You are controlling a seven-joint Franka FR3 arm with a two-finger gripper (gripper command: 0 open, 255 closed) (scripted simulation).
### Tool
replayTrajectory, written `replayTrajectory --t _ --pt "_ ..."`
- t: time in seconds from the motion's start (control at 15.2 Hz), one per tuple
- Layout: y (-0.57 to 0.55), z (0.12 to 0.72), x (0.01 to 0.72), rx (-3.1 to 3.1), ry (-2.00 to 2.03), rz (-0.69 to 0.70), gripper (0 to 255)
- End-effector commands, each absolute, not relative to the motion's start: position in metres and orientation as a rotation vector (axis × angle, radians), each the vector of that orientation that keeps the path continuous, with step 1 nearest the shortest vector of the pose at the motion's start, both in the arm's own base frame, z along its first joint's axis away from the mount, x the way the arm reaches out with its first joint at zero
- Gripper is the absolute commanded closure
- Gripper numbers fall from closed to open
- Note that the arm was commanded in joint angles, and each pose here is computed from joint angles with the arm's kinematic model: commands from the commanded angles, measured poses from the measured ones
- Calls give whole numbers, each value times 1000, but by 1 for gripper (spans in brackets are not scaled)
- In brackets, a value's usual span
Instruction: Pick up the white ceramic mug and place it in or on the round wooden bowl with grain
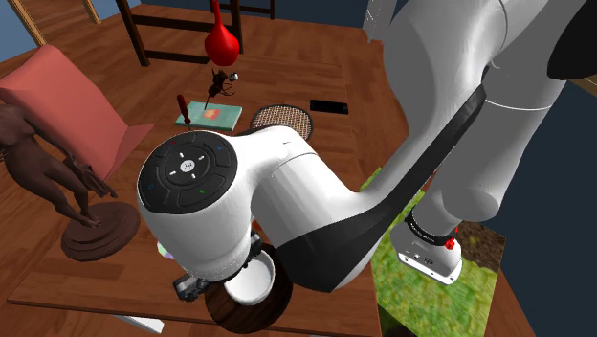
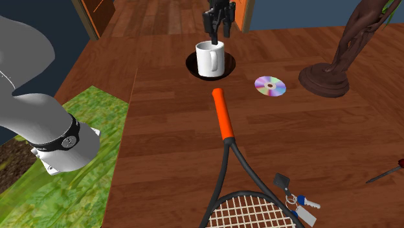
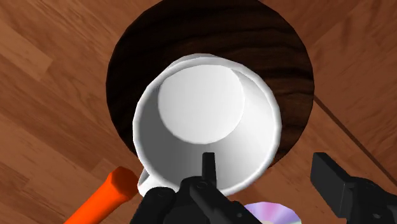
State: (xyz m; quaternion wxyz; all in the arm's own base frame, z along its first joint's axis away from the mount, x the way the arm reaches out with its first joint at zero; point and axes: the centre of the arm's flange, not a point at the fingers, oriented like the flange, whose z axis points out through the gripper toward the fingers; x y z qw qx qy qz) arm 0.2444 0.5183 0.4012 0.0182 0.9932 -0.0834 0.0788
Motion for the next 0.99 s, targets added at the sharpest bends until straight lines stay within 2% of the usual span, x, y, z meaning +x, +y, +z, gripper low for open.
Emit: replayTrajectory --t 0.0,0.2,0.46,0.92 --pt "518 401 244 3085 -259 245 0" --pt "518 401 244 3085 -259 245 0" --pt "521 451 237 3085 -259 245 0" --pt "521 451 237 3085 -259 245 0"
